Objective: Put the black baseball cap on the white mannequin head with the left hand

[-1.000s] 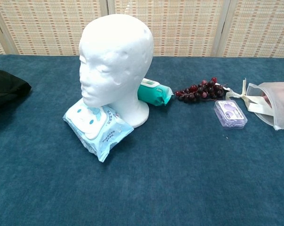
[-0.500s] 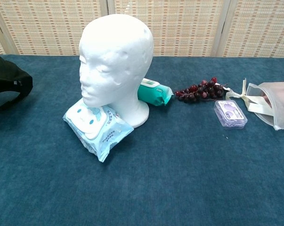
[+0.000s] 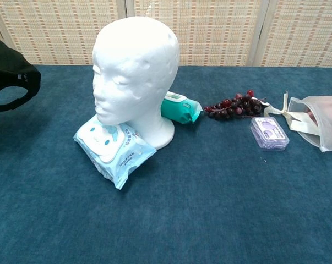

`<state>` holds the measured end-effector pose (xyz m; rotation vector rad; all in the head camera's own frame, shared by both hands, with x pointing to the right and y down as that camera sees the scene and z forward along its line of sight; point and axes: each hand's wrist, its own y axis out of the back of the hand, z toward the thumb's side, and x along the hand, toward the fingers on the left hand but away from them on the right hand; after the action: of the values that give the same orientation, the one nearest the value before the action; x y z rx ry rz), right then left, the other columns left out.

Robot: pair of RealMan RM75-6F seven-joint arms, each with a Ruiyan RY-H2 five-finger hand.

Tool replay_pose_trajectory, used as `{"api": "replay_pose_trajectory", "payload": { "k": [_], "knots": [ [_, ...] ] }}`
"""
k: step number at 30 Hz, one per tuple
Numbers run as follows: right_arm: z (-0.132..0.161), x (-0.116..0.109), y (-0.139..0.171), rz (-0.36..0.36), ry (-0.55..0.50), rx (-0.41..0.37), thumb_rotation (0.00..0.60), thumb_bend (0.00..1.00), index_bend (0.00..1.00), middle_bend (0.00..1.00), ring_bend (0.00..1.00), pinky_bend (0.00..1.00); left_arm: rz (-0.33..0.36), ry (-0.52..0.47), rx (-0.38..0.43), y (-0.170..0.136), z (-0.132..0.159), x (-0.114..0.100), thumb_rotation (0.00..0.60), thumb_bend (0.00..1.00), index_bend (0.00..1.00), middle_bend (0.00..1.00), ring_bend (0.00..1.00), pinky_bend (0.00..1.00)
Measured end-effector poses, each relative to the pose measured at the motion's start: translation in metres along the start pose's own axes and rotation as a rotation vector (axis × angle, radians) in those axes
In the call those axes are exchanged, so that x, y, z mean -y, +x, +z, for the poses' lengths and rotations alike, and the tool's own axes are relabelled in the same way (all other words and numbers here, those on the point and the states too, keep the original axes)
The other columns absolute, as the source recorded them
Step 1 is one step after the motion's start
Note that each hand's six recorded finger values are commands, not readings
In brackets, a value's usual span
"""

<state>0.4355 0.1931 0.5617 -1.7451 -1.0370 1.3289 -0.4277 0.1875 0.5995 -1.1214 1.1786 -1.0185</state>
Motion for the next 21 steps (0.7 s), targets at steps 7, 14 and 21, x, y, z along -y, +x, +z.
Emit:
{"api": "replay_pose_trajectory", "payload": {
  "k": [7, 14, 21],
  "knots": [
    [-0.001, -0.001, 0.001, -0.004, -0.004, 0.0, 0.6, 0.0, 0.16, 0.25, 0.12, 0.31, 0.048, 0.003, 0.017, 0.021, 0.003, -0.011, 0.6, 0.54, 0.82, 0.64, 0.34, 0.41],
    [-0.001, -0.002, 0.0, -0.004, -0.004, 0.0, 0.6, 0.0, 0.16, 0.25, 0.12, 0.31, 0.092, 0.012, 0.051, 0.047, 0.008, -0.02, 0.6, 0.54, 0.82, 0.65, 0.34, 0.41],
    [-0.002, -0.002, 0.001, -0.008, -0.006, 0.002, 0.6, 0.0, 0.16, 0.25, 0.12, 0.31, 0.142, 0.011, 0.115, 0.073, 0.026, -0.029, 0.6, 0.54, 0.82, 0.65, 0.34, 0.42]
  ]
}}
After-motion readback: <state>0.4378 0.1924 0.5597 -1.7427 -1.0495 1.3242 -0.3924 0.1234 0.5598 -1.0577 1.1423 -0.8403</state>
